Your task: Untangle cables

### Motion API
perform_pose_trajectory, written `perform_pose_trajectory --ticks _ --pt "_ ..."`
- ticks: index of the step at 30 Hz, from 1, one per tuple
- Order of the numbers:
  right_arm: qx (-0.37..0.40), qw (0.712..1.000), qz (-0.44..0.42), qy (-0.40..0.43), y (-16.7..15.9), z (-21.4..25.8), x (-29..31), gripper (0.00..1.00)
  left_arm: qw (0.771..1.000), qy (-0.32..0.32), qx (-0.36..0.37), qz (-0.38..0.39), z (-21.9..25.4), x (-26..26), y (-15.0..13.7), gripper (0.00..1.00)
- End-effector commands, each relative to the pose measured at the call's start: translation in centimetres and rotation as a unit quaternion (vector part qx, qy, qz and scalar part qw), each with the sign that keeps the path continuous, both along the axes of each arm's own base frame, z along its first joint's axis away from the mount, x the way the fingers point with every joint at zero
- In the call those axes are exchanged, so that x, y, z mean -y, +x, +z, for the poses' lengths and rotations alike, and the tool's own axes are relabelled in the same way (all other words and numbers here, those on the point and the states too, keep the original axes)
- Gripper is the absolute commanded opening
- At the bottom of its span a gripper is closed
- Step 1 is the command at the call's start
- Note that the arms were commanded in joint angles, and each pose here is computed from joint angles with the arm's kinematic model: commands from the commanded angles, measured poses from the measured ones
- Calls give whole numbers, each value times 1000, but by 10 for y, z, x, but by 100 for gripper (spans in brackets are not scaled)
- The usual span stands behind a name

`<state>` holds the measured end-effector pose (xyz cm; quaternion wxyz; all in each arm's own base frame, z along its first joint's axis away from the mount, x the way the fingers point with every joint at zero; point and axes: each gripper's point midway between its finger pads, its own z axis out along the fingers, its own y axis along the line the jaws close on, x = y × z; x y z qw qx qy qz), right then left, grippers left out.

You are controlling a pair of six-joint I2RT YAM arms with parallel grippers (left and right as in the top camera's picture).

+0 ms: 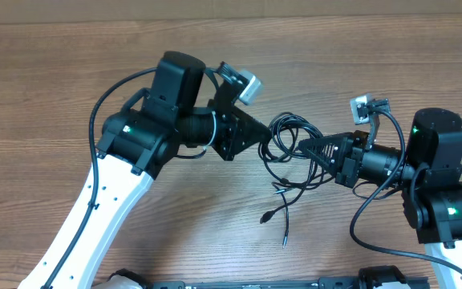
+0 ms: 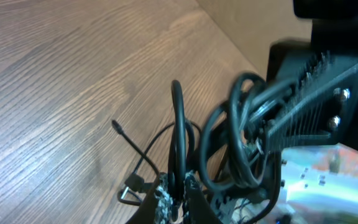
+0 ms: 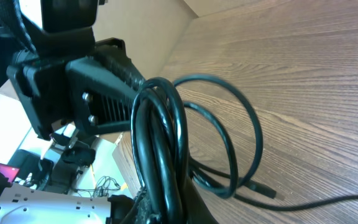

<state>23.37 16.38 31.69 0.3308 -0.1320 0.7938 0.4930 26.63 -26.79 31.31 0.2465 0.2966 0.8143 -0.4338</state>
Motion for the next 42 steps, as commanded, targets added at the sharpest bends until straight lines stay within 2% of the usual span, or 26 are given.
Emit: perform_pose_trajectory --ticks 1,10,16,19,21,25,28,30,34,38,39,42 --pt "8 1000 13 5 -4 6 -3 4 999 -30 -32 24 11 -4 8 4" --pt "-12 999 2 -30 -8 -14 3 4 991 -122 -49 -19 46 -13 7 4" --pt "-25 999 3 -47 -13 -24 5 4 990 -138 -38 -4 54 -26 20 4" --pt "-34 998 11 -55 -18 -30 6 4 991 -129 -8 43 54 -39 43 4" --pt "-47 997 10 -60 -22 -35 7 4 986 -128 -16 105 56 -52 65 4" --pt "-60 995 12 -73 -27 -43 9 4 960 -158 -59 221 66 -76 99 4" --pt "-63 995 14 -76 -29 -45 9 4 950 -167 -63 255 70 -83 110 4" --pt "-63 995 14 -76 -29 -45 9 4 953 -161 -50 250 69 -83 109 4" --pt "-52 996 13 -74 -26 -42 9 4 974 -123 -25 190 54 -75 91 28" --pt "-59 997 -3 -59 -19 -36 8 4 987 -79 -17 137 32 -74 70 40" --pt "-62 997 -8 -53 -17 -34 8 4 989 -68 -21 129 26 -74 65 42" --pt "-89 994 -42 -42 -7 -34 11 4 996 -52 -2 70 18 -68 45 35"
